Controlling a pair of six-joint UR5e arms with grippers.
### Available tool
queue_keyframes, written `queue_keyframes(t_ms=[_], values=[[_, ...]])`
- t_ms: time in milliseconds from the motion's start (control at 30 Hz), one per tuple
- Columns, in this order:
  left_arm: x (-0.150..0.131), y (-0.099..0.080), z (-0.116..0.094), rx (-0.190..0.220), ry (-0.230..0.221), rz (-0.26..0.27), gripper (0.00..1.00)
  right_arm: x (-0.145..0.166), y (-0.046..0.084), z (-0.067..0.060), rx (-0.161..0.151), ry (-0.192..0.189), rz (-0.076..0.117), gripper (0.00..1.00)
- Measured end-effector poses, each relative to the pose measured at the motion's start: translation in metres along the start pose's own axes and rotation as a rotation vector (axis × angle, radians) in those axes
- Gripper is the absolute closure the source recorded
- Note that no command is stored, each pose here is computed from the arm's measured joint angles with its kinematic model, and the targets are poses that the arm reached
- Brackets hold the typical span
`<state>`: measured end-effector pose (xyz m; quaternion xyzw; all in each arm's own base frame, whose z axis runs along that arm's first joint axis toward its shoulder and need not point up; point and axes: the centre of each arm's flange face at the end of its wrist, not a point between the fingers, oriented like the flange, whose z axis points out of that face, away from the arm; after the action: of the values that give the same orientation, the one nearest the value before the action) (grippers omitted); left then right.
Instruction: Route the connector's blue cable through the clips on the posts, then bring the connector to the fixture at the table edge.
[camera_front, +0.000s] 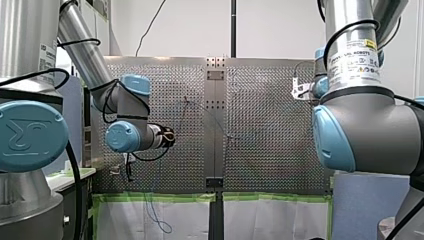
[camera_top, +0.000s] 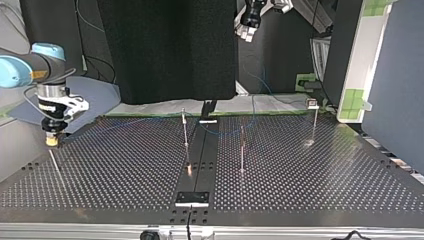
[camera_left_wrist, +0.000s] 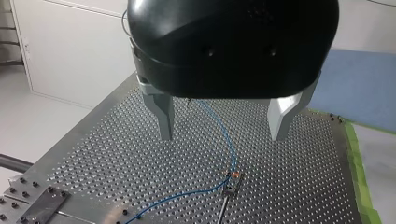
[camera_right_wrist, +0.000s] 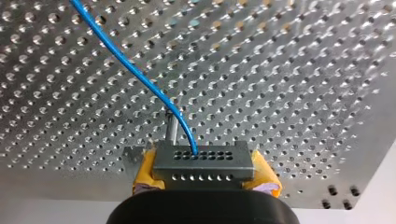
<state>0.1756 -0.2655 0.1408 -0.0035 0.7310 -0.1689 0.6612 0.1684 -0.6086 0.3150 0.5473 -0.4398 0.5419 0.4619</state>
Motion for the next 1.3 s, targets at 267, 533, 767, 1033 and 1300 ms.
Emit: queue_keyframes(t_ms=[267, 533, 767, 1033, 1300], values=[[0.000, 0.000, 0.000, -0.001, 0.004, 0.002, 0.00, -0.002, 0.010, 0.003, 0.044, 0.023, 0.042, 1.00], [0.001, 0.002, -0.001, -0.020, 0.008, 0.018, 0.00, -0.004, 0.021, 0.005, 0.089, 0.034, 0.088, 1.00], [0.001, 0.004, -0.002, -0.026, 0.016, 0.033, 0.00, -0.013, 0.035, 0.007, 0.110, 0.025, 0.105, 1.00], [0.002, 0.004, -0.002, -0.027, 0.018, 0.036, 0.00, -0.034, 0.048, 0.011, 0.149, -0.001, 0.096, 1.00], [0.002, 0.004, -0.002, -0.028, 0.019, 0.036, 0.00, -0.031, 0.056, 0.013, 0.181, 0.010, 0.091, 1.00]])
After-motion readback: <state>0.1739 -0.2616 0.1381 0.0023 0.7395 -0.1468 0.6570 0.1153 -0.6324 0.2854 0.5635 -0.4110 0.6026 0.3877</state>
